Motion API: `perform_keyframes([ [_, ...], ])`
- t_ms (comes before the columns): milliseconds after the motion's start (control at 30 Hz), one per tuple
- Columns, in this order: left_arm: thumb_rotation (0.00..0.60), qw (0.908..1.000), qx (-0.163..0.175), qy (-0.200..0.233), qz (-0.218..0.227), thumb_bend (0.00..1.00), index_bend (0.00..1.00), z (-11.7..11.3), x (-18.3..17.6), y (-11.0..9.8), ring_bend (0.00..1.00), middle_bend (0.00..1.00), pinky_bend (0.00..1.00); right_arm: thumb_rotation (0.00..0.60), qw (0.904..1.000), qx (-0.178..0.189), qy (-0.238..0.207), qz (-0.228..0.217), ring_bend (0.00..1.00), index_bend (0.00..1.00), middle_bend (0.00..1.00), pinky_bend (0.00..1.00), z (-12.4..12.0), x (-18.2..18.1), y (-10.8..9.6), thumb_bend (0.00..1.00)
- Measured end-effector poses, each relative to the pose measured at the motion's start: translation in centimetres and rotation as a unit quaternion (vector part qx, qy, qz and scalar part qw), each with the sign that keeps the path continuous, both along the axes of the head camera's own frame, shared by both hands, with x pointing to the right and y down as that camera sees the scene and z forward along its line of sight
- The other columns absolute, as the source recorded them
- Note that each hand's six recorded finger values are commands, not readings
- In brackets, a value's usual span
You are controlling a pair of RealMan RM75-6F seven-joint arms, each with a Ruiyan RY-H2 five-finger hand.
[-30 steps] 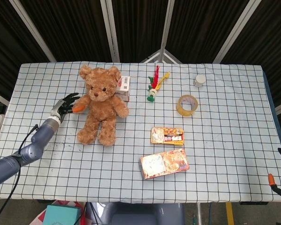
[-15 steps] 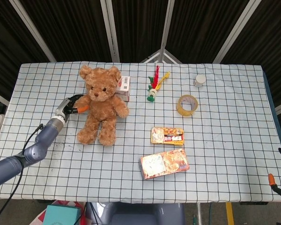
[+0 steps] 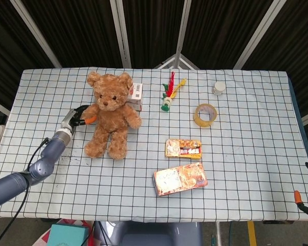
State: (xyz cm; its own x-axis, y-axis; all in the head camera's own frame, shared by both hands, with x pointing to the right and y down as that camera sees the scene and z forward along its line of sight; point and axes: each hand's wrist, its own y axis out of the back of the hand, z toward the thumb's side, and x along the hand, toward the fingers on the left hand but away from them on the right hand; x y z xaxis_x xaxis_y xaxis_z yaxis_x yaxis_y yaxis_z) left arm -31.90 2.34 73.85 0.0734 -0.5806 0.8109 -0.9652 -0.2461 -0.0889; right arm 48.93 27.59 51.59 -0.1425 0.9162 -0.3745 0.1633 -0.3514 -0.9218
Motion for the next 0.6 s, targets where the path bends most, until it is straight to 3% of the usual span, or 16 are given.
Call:
perform_keyframes([
  [300, 0.600, 0.9995, 0.016, -0.011, -0.024, 0.60, 0.48, -0.01, -0.02, -0.55, 0.04, 0.46, 0.04, 0.600, 1.0000, 0.000, -0.003, 0.004, 0.19, 0.03, 0.11, 0.04, -0.07, 0.15, 0.00, 0.42],
  [600, 0.600, 0.9976, 0.011, -0.019, -0.066, 0.61, 0.49, 0.20, -0.67, -0.60, 0.05, 0.46, 0.04, 0.600, 1.0000, 0.000, -0.005, 0.005, 0.19, 0.03, 0.11, 0.04, -0.10, 0.15, 0.02, 0.42],
])
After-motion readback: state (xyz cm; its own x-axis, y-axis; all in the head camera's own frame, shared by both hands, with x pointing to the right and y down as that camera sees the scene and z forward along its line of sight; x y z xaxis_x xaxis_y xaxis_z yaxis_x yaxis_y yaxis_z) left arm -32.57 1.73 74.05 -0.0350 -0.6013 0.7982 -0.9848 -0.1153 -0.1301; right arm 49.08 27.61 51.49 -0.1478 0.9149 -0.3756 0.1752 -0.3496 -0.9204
